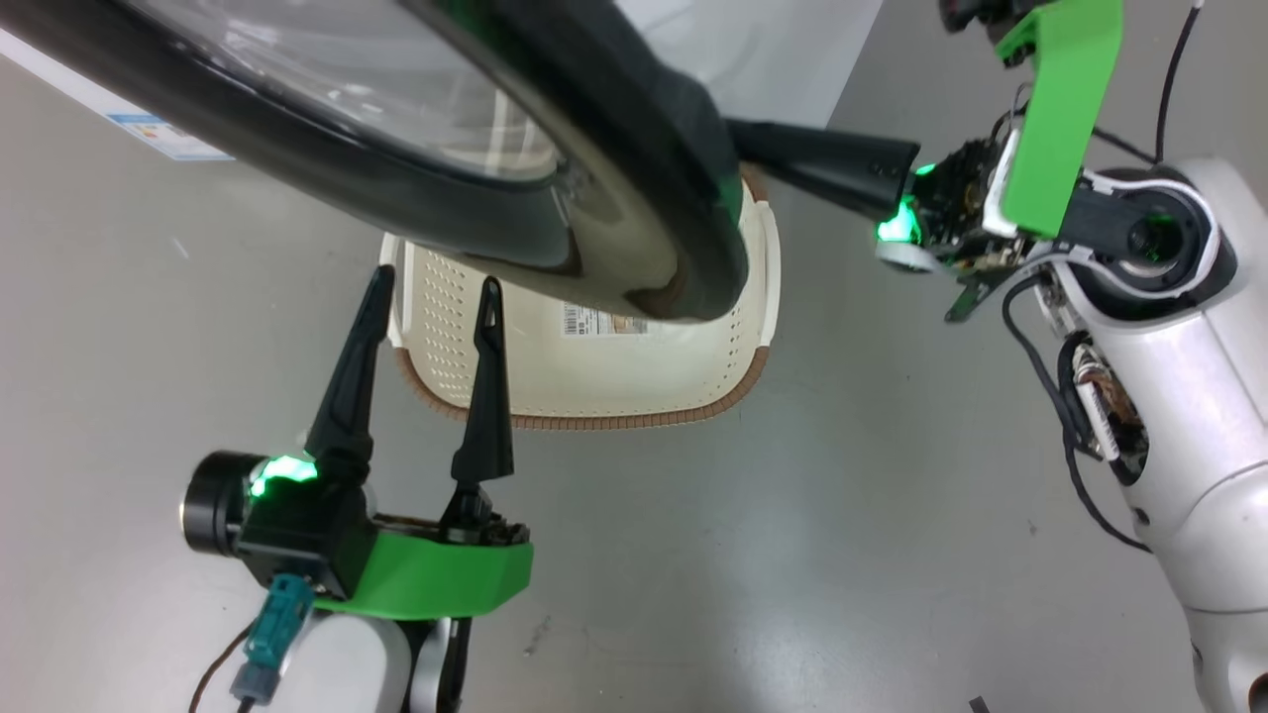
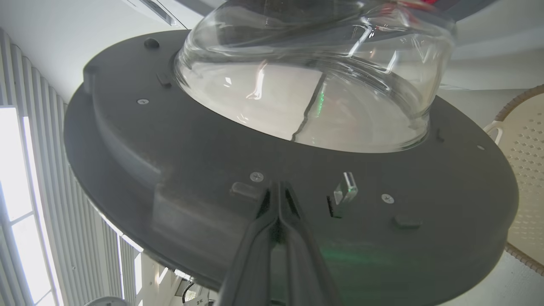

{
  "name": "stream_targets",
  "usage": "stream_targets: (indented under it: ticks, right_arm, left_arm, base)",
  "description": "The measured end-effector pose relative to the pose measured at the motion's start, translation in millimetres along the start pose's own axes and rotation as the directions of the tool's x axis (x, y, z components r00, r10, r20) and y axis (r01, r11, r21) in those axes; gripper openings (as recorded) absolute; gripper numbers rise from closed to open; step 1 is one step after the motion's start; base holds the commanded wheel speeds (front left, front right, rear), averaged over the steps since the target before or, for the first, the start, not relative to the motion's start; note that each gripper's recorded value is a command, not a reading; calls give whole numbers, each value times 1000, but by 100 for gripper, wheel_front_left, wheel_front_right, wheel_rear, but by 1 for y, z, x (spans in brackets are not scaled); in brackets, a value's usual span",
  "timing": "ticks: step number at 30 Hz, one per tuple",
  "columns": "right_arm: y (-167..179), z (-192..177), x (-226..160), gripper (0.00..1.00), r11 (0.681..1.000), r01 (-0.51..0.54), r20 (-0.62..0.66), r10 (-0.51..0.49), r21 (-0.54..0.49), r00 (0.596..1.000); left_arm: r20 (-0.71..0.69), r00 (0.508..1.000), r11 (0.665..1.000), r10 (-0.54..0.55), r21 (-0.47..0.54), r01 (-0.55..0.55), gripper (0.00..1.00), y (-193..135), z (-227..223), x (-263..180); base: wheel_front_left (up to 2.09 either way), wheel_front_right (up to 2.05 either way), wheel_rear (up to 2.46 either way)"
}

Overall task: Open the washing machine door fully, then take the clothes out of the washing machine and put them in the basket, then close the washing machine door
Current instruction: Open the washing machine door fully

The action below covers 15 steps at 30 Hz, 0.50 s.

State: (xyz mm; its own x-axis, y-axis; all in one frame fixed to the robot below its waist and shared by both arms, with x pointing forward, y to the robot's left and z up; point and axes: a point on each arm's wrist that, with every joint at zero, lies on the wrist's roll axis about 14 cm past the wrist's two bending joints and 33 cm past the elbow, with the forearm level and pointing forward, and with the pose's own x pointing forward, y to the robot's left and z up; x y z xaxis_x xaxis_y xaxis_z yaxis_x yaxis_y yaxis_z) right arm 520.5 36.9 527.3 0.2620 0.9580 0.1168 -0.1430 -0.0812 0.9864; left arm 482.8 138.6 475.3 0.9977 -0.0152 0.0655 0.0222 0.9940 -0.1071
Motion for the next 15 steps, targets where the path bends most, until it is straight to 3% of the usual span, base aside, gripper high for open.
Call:
stream_targets:
  ticks: [15]
  right_arm:
    - [1,-38,4,0,999,1,-74,1,32,997]
  left_arm:
    - [48,997,999,53,-3,-53,100,15,27,-10]
  base:
    - [0,0,0]
